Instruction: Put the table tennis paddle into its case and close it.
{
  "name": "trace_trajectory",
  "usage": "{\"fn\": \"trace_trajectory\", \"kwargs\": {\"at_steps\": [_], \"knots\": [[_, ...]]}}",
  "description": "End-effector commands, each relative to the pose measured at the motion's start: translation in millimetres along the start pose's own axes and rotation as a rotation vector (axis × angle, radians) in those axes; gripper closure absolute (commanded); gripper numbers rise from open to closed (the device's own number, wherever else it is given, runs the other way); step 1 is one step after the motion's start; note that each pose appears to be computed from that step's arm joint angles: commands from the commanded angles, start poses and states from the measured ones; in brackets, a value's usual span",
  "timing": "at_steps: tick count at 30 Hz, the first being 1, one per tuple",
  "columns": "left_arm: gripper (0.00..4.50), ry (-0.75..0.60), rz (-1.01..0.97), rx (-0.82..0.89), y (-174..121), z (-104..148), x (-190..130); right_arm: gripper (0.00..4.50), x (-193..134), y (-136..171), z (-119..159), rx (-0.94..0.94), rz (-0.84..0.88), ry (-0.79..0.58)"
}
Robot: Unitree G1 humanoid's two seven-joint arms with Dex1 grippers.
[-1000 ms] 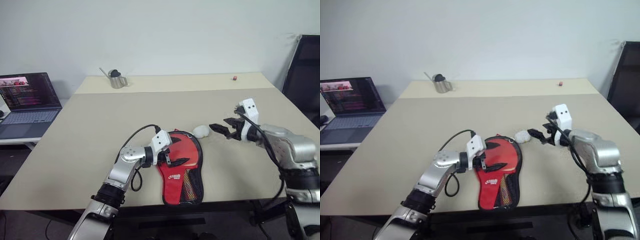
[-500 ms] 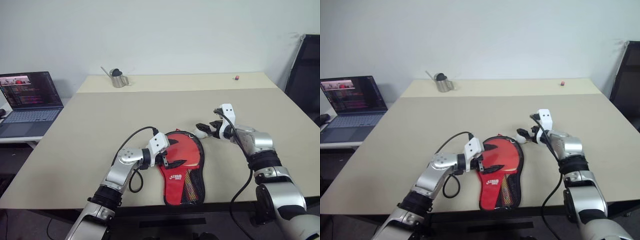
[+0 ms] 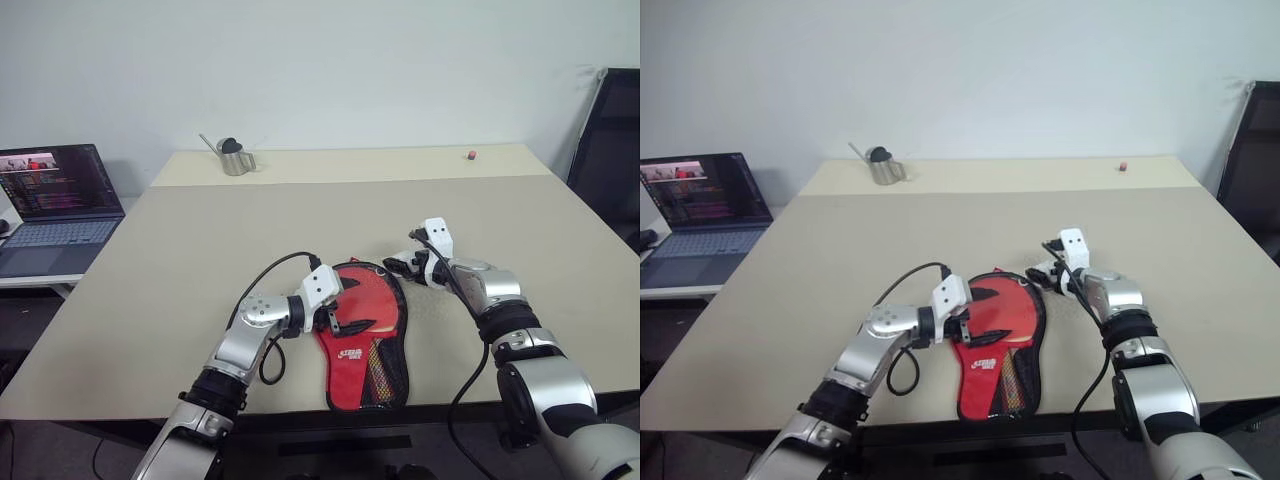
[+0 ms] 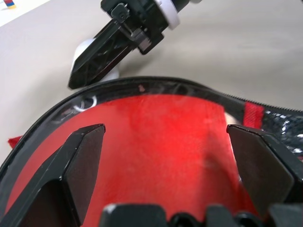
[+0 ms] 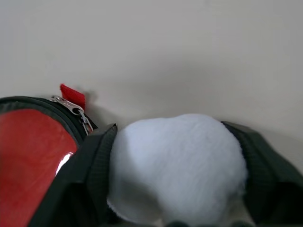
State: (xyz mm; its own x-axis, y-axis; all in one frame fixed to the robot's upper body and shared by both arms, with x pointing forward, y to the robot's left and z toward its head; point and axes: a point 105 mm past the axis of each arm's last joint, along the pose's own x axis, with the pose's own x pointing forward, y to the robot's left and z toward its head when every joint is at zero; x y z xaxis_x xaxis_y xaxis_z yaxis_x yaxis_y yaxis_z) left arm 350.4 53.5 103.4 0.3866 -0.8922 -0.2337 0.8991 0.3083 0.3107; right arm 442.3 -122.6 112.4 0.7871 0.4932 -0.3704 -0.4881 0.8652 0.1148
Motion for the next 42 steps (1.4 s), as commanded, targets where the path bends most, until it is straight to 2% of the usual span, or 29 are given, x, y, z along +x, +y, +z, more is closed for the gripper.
{"fn": "trace_trajectory", "kwargs": {"at_steps": [1,5,9,16,26,42], "knots": [[0.00,-0.008,-0.043,0.063,1.0,8.8,10.8,2.33,-1.8,2.8,16.2,-0.050,0.004,-0.049],[0.00,0.043,-0.104,0.033,-6.3,-9.5,15.1,3.44,-3.8,2.3,19.1,-0.049,-0.001,-0.058],[0.00,0.069,-0.138,-0.032,-14.5,-25.4,17.1,3.87,-8.7,1.0,18.5,-0.044,-0.003,-0.062],[0.00,0.099,-0.199,-0.112,-32.0,-45.1,16.6,3.95,-29.2,-6.8,8.8,-0.030,-0.015,-0.032],[0.00,0.103,-0.234,-0.130,-39.0,-46.2,20.0,3.95,-88.4,-16.4,-20.3,-0.050,-0.022,0.093],[0.00,0.123,-0.241,-0.106,-39.0,-42.3,41.7,3.95,-154.0,33.7,-37.3,-0.074,0.185,0.214]]}}
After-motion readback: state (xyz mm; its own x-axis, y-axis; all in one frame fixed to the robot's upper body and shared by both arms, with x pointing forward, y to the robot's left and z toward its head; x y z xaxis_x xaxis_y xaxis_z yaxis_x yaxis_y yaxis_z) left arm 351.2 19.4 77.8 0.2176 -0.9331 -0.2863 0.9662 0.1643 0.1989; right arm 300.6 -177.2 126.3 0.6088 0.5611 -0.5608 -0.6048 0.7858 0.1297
